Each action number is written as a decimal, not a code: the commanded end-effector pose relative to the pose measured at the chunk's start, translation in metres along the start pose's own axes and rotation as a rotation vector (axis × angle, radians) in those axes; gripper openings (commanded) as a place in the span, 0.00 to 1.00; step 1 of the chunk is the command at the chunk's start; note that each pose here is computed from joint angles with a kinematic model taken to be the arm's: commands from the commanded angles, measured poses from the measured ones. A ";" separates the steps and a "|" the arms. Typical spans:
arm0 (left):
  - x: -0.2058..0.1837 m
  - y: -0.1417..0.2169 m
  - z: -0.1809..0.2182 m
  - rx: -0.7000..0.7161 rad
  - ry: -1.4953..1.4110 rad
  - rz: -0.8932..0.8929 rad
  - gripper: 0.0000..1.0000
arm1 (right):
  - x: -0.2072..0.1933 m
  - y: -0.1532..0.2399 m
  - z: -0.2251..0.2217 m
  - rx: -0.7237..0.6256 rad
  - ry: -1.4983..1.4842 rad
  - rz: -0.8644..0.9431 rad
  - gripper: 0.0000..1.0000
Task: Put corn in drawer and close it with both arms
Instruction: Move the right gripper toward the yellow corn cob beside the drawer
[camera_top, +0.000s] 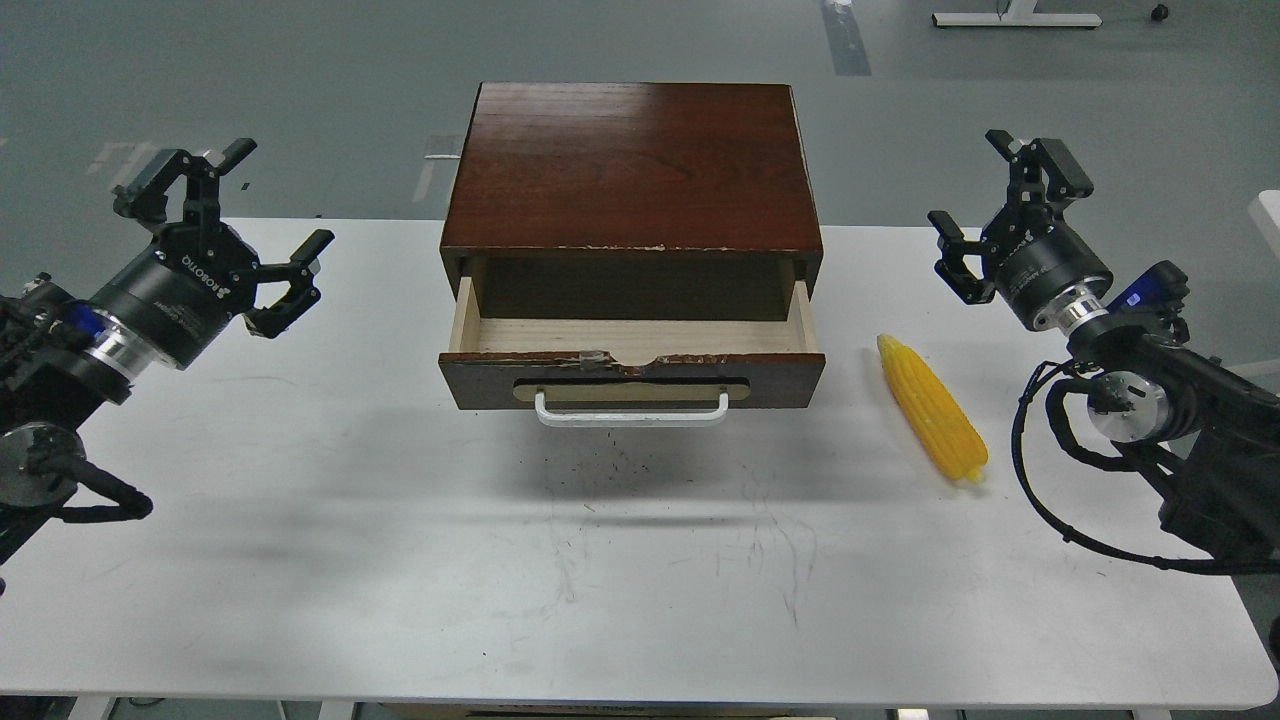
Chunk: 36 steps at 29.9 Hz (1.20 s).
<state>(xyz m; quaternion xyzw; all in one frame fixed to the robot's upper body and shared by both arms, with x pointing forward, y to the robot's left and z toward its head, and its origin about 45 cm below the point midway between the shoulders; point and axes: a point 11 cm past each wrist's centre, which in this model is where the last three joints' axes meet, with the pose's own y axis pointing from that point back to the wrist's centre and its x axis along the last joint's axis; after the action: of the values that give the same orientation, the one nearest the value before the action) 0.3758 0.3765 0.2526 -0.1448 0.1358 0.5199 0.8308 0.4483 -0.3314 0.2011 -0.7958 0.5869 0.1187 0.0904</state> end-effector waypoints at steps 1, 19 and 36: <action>0.001 0.002 -0.002 0.003 0.002 0.004 1.00 | -0.003 -0.001 0.003 -0.003 -0.006 -0.005 1.00; 0.030 0.014 0.004 0.012 -0.040 0.089 1.00 | -0.005 -0.001 0.002 -0.015 0.009 -0.027 1.00; 0.018 0.004 -0.003 -0.083 0.011 0.066 1.00 | -0.001 0.003 -0.011 -0.009 0.013 -0.074 1.00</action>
<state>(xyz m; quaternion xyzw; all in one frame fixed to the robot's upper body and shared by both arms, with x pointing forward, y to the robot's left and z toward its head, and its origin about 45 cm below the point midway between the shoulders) 0.3793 0.3954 0.2439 -0.1746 0.1209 0.5541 0.8049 0.4464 -0.3386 0.2101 -0.8116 0.5671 0.1114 0.0848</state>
